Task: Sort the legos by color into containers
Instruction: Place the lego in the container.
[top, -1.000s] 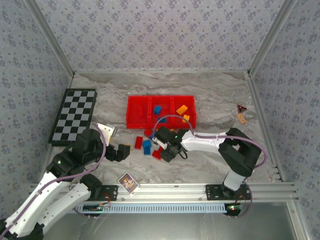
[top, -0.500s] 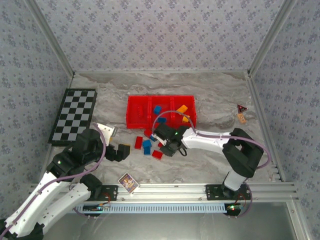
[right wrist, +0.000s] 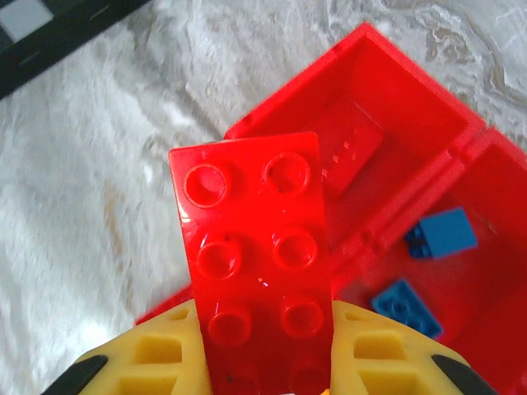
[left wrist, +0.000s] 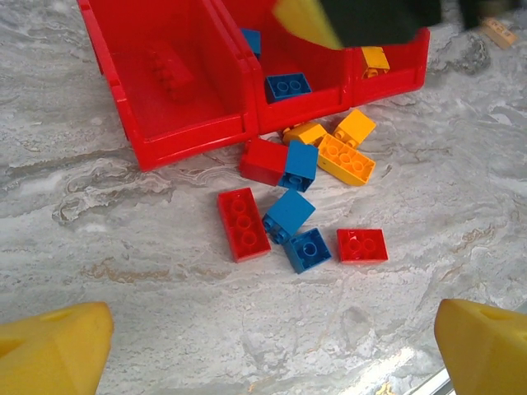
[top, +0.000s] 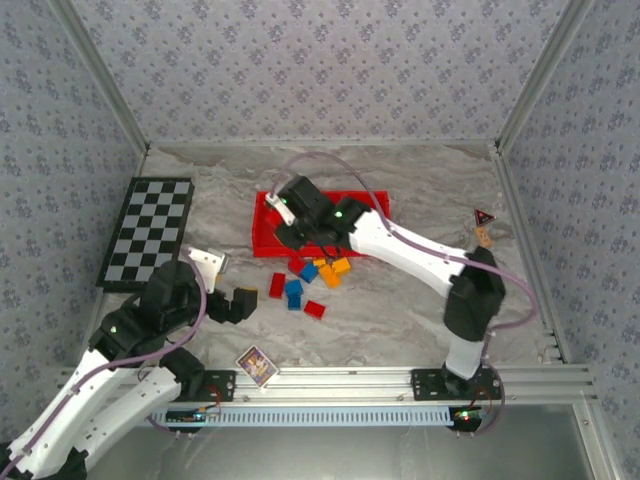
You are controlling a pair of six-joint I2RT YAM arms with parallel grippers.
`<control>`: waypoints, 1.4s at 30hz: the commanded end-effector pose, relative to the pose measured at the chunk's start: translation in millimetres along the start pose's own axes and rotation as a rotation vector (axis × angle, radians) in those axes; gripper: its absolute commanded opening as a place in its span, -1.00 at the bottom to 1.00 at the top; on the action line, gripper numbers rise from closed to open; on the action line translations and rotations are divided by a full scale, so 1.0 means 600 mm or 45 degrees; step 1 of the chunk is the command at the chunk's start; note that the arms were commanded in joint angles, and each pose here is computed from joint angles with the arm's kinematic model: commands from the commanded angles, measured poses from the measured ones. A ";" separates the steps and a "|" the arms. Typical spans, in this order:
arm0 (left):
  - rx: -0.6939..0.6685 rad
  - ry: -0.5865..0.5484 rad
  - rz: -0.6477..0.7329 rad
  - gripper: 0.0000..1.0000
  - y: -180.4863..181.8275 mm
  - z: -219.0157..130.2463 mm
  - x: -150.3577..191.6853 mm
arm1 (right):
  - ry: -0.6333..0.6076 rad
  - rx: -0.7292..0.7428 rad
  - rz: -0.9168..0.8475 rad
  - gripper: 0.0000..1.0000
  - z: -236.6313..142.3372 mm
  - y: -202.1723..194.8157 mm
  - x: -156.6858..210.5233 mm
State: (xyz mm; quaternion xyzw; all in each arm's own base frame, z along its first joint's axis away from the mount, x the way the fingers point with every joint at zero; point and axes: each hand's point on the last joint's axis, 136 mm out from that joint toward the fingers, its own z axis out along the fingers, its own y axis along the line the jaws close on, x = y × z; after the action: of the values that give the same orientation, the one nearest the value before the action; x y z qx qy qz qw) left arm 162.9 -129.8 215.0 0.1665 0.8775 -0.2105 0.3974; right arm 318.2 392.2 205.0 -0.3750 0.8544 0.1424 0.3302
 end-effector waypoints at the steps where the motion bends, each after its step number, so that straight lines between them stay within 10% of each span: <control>1: -0.015 -0.037 0.012 1.00 0.004 -0.006 -0.005 | 0.125 -0.036 0.088 -0.71 0.055 -0.010 0.018; 11: -0.022 -0.040 0.013 0.99 0.005 -0.006 -0.006 | 0.189 -0.123 0.279 -0.61 0.161 -0.038 0.009; 26: -0.015 -0.042 0.012 1.00 0.004 -0.006 -0.006 | 0.129 -0.006 0.316 1.00 0.122 -0.057 -0.018; 42: -0.014 -0.043 0.010 0.99 0.004 -0.006 -0.007 | -0.033 0.133 0.311 0.99 -0.056 -0.043 0.010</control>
State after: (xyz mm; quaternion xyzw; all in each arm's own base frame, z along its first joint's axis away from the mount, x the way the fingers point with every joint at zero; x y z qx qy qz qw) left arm 163.6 -126.1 217.7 0.1615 0.8751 -0.2057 0.4072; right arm 329.6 370.1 221.9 -0.2609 0.8945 0.1626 0.3245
